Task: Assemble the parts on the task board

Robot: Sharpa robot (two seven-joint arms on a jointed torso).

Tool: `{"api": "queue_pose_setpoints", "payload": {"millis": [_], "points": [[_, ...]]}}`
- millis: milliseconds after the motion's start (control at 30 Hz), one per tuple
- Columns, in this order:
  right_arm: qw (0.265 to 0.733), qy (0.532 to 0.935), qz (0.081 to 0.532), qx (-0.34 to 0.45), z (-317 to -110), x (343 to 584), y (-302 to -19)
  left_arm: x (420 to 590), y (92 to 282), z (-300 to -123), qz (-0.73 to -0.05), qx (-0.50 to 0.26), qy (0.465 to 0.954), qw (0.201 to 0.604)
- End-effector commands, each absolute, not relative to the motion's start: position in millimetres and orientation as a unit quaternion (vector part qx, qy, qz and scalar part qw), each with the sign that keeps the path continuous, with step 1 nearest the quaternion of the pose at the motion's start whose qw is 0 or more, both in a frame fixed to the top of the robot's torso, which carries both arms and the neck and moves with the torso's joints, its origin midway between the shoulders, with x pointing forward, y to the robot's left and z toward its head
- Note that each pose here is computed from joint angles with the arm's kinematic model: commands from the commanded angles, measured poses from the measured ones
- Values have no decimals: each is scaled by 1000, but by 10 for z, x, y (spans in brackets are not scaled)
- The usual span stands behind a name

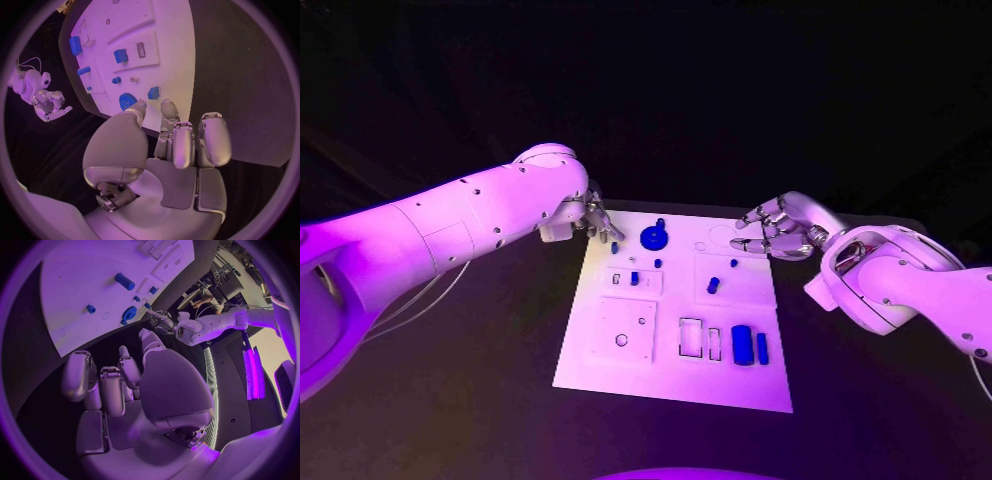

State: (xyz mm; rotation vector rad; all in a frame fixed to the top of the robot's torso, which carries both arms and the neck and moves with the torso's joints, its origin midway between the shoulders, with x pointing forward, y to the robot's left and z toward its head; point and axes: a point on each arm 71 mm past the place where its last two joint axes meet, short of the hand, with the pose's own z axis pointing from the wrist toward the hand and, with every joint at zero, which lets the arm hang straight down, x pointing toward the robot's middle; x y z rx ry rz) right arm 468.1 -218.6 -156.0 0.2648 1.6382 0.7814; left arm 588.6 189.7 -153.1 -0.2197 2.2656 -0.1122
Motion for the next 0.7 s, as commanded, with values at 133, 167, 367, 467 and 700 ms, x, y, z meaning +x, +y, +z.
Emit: {"api": "queue_pose_setpoints", "payload": {"millis": [133, 167, 367, 467, 700], "points": [[607, 710, 340, 110, -1562, 4676, -2173, 5872, 1854, -1551, -51, -78, 909, 407], [607, 710, 340, 110, -1562, 4676, -2173, 5871, 1852, -1552, -51, -77, 909, 407], [607, 710, 340, 109, -1562, 4678, -2169, 5869, 1839, -1560, -53, -77, 910, 404], [607, 710, 340, 109, -1562, 4677, -2168, 5869, 1835, -1564, -53, -77, 910, 404], [607, 710, 340, 110, -1563, 4680, -2171, 5869, 1821, -1577, -54, -76, 911, 402]]}}
